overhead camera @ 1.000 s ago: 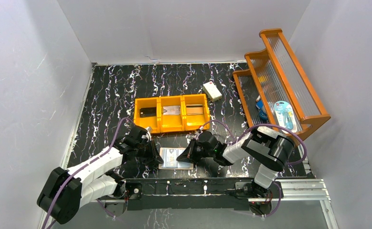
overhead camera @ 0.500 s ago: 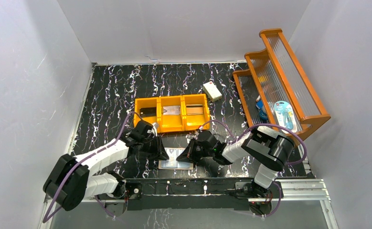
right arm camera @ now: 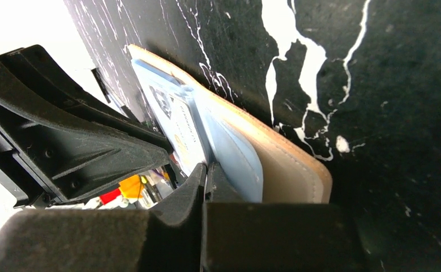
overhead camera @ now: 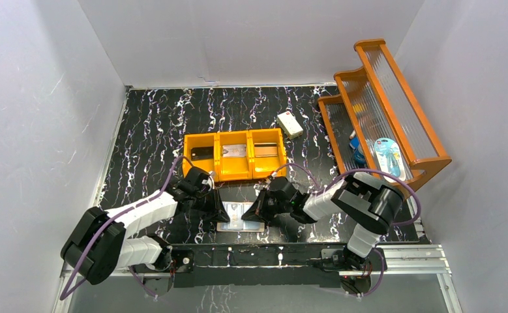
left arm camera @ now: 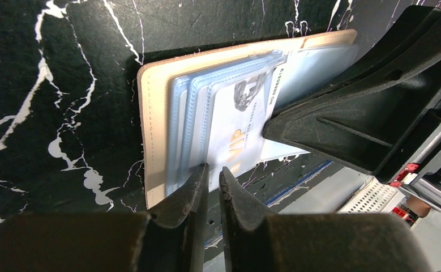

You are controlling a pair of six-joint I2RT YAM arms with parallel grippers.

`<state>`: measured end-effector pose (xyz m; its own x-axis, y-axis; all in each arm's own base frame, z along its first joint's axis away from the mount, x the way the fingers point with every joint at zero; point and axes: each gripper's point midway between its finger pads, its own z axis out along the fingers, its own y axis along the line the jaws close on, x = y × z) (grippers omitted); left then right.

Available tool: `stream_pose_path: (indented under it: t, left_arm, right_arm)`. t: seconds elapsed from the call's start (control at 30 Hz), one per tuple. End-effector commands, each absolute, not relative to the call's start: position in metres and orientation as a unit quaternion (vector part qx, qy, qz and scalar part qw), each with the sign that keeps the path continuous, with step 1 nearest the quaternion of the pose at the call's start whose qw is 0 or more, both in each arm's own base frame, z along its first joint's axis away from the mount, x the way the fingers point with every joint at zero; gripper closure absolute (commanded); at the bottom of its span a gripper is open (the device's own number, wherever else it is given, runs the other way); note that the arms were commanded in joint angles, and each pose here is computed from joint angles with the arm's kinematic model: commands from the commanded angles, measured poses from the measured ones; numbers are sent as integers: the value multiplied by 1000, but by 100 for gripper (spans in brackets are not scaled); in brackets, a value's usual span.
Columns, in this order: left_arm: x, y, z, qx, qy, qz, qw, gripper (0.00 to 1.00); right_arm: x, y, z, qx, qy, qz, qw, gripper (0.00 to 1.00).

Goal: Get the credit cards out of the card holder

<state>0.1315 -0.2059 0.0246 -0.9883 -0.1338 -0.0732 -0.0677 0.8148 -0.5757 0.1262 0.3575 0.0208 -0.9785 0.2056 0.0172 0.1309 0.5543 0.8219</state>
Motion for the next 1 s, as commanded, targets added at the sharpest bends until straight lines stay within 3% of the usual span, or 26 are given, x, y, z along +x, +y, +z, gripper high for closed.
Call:
stream_pose_path:
  t: [0.0,0.53,0.7,0.83,0.9,0.97]
  left_arm:
    - [115,-183,-3,-64,970,-233,34,88]
    - [117,-176,-9,-53,977,-203,33,92]
    - [122,-183,0,-42,973,-222,40,91]
    - [127,-190,12,-35,970,-237,50,88]
    - [132,-193,20,-29,968,-243,57,87]
    - [138,-197,30,-25,966,-247,66,84]
  right_arm:
    - [134,340,11,102,903,414,57,100]
    - [133,314,15,95,910,398,64,97]
    - [137,326,27,100,890,439,63,86]
    - [139,328,21,113,893,431,59,71]
    - [139,325,15,118,899,419,56,71]
    - [138,322,11,122,903,408,54,79]
